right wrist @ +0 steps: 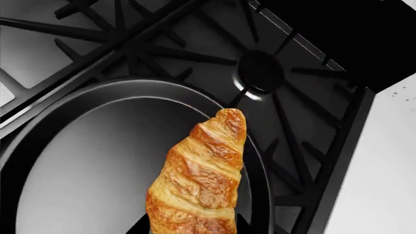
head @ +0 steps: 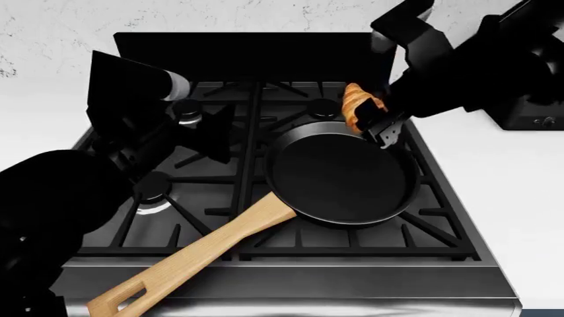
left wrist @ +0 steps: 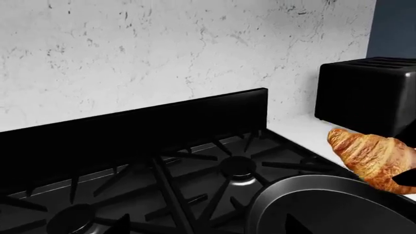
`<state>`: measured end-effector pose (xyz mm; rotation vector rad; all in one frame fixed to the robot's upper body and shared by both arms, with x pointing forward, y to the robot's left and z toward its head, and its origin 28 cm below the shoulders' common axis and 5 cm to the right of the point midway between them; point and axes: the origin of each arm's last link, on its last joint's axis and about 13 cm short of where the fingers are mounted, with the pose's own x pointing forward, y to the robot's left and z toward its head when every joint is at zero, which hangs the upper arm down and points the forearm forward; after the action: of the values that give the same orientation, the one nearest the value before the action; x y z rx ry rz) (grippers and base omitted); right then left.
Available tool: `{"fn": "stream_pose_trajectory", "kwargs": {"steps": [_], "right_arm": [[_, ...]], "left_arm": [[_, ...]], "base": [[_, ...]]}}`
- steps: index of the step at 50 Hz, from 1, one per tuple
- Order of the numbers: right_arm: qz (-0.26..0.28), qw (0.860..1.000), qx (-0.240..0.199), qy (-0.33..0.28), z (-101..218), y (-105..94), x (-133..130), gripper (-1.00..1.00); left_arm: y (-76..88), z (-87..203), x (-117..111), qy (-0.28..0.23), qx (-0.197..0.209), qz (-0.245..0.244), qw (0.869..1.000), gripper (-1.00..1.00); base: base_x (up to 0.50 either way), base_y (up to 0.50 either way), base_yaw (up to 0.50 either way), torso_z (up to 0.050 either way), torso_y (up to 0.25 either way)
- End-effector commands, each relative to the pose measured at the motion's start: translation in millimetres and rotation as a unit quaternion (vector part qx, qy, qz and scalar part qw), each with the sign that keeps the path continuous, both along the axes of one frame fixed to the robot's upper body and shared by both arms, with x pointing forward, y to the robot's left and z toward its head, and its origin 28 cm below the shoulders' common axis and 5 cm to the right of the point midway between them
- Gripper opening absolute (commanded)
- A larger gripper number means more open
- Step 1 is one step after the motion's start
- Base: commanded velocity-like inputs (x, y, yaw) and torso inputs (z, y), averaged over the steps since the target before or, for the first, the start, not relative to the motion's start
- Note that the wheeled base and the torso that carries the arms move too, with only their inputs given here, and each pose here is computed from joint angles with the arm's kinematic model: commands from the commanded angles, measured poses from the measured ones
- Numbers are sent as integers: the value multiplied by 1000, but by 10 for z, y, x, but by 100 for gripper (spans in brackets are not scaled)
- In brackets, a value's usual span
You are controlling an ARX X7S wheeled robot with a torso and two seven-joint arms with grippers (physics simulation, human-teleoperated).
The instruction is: Pick the croissant and place it on the pan. Then turn on the stove to warm the croissant.
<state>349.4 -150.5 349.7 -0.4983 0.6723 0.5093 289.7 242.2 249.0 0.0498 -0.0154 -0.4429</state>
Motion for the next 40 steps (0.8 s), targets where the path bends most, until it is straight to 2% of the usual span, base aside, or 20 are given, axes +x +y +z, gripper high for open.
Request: {"fn": "stream_pose_trajectory", "kwargs": {"steps": [1,40], "right_arm": [[11,999,-27,36,-70,25,89,-100],[56,992,-47,104,-331,123,197,-100]], "left_arm": [[-3,8,-4,-2,2,-1,1000,100],[8,3,14,-2,3,-2,1000,100]], "base": [[0,0,0,0,0],[0,0,0,0,0]]}}
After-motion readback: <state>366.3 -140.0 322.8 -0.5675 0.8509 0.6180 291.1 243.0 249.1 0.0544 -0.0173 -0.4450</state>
